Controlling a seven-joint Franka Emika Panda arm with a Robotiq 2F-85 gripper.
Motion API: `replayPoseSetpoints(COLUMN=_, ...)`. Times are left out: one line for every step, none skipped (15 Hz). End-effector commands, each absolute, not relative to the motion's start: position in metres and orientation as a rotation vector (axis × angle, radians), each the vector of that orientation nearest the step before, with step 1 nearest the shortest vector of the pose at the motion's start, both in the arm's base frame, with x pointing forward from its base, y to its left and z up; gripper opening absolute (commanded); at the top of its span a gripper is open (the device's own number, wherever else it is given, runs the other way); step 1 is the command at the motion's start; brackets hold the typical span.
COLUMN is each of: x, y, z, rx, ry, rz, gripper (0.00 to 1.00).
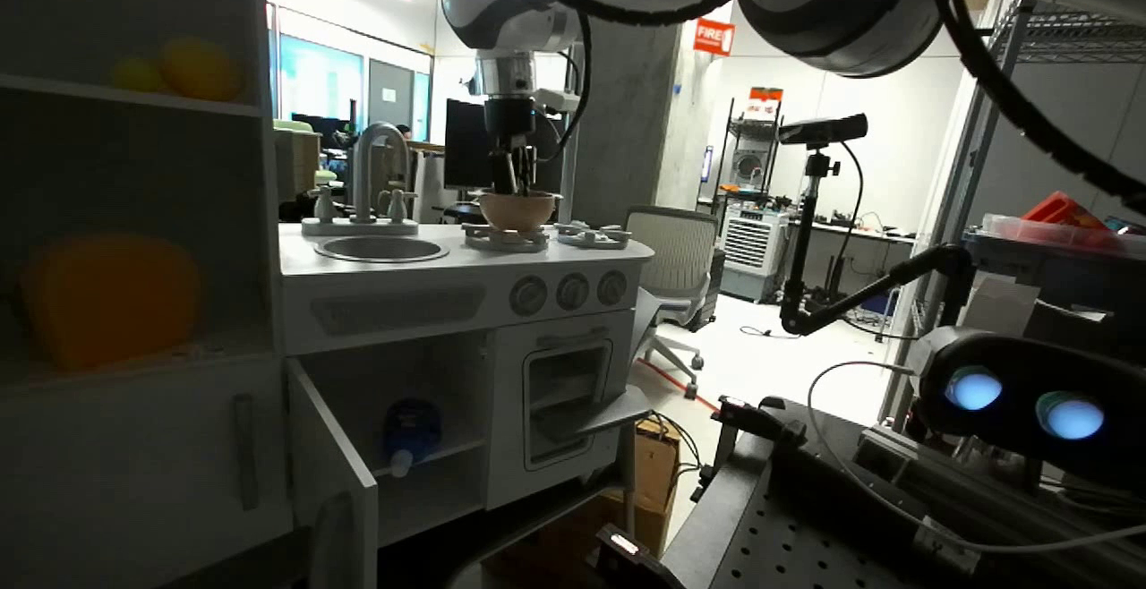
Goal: Open the second cabinet door from the left, put the blue bottle and green pepper inside it, and then close the cabinet door
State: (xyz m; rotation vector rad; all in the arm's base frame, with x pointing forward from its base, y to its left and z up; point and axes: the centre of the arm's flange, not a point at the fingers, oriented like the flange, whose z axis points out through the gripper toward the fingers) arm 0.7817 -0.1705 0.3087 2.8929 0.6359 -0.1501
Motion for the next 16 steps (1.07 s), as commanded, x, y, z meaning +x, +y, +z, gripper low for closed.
replayPoseSetpoints(x=0.768, y=-0.18, z=0.343, rx=2.894, ry=0.709, rz=-0.089, gripper=0.19)
replayPoseSetpoints(x=0.764, y=-0.183, z=0.344, rx=2.892, ry=0.721, rz=-0.072, gripper=0.19)
replayPoseSetpoints(x=0.762, y=-0.185, z=0.346, rx=2.888, ry=0.735, rz=-0.059, gripper=0.19)
replayPoseSetpoints(x=0.76, y=-0.176, z=0.359, rx=2.881, ry=0.746, rz=-0.054, gripper=0.19)
replayPoseSetpoints(x=0.759, y=-0.175, z=0.36, rx=2.88, ry=0.759, rz=-0.038, gripper=0.19)
replayPoseSetpoints(x=0.756, y=-0.173, z=0.361, rx=2.879, ry=0.775, rz=-0.021, gripper=0.19)
replayPoseSetpoints(x=0.754, y=-0.164, z=0.373, rx=2.873, ry=0.788, rz=-0.013, gripper=0.19)
replayPoseSetpoints(x=0.75, y=-0.159, z=0.376, rx=2.867, ry=0.814, rz=0.004, gripper=0.19)
replayPoseSetpoints(x=0.747, y=-0.156, z=0.378, rx=2.862, ry=0.837, rz=0.02, gripper=0.19)
replayPoseSetpoints(x=0.742, y=-0.143, z=0.393, rx=2.849, ry=0.86, rz=0.026, gripper=0.19)
replayPoseSetpoints(x=0.735, y=-0.136, z=0.398, rx=2.837, ry=0.898, rz=0.034, gripper=0.19)
replayPoseSetpoints(x=0.73, y=-0.134, z=0.403, rx=2.825, ry=0.932, rz=0.05, gripper=0.19)
replayPoseSetpoints(x=0.723, y=-0.118, z=0.422, rx=2.806, ry=0.967, rz=0.052, gripper=0.19)
replayPoseSetpoints(x=0.721, y=-0.112, z=0.43, rx=2.791, ry=1.005, rz=0.062, gripper=0.19)
replayPoseSetpoints(x=0.715, y=-0.114, z=0.434, rx=2.775, ry=1.056, rz=0.071, gripper=0.19)
replayPoseSetpoints(x=0.716, y=-0.105, z=0.45, rx=2.755, ry=1.099, rz=0.062, gripper=0.19)
